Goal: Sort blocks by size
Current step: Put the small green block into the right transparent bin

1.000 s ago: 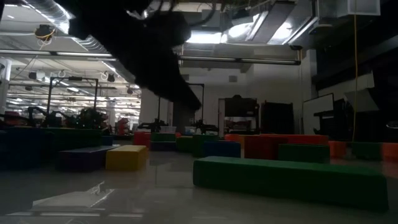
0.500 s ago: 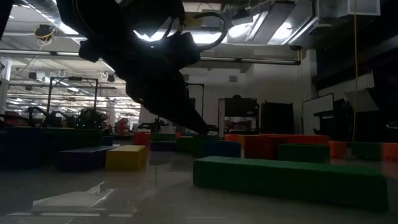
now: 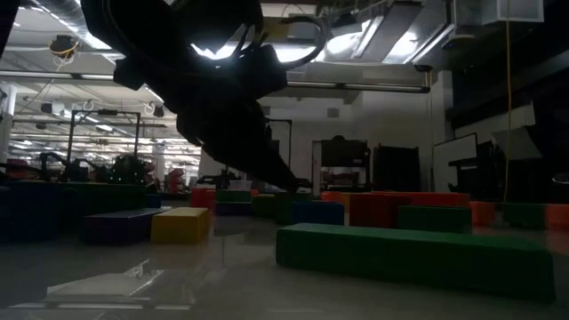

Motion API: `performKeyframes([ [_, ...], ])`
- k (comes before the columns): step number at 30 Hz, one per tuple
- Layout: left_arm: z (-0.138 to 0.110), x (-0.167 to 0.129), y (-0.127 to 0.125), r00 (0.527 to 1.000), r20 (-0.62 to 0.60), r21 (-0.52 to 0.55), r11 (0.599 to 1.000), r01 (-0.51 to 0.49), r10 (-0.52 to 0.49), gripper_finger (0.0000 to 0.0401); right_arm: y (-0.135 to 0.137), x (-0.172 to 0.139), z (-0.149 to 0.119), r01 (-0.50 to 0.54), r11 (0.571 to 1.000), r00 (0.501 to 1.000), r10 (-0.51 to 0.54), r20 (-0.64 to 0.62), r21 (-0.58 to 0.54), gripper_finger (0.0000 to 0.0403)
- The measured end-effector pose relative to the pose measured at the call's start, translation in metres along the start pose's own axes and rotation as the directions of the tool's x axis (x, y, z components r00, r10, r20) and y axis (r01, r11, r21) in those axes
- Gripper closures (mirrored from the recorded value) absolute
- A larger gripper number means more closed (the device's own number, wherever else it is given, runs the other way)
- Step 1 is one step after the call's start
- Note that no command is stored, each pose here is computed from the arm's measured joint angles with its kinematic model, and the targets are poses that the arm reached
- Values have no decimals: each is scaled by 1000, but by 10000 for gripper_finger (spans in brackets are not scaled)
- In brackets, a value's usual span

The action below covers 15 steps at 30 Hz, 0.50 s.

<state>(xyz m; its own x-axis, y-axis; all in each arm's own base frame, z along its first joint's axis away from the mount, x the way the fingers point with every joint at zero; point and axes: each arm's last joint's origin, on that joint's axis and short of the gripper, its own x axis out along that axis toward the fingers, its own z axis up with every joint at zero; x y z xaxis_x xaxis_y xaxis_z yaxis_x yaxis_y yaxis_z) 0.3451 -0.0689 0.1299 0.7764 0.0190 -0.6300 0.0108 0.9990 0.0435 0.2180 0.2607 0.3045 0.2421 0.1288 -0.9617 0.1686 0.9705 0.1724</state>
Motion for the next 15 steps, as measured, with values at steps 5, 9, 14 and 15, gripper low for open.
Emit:
performKeyframes([
  [5,1,1,4,1000,1,-12,1000,-3,3,231,0,0,0,0,1000,1000,0,0,0,182],
  [9,1,1,7,999,-6,-23,999,33,-33,231,0,0,0,-4,1000,1000,4,2,-3,182],
  [14,0,1,7,999,-14,-25,998,52,-52,231,0,0,1,4,1000,1000,-3,16,-18,182],
  [15,0,1,7,999,-16,-25,998,52,-52,231,0,0,1,6,1000,1000,-6,21,-19,182],
])
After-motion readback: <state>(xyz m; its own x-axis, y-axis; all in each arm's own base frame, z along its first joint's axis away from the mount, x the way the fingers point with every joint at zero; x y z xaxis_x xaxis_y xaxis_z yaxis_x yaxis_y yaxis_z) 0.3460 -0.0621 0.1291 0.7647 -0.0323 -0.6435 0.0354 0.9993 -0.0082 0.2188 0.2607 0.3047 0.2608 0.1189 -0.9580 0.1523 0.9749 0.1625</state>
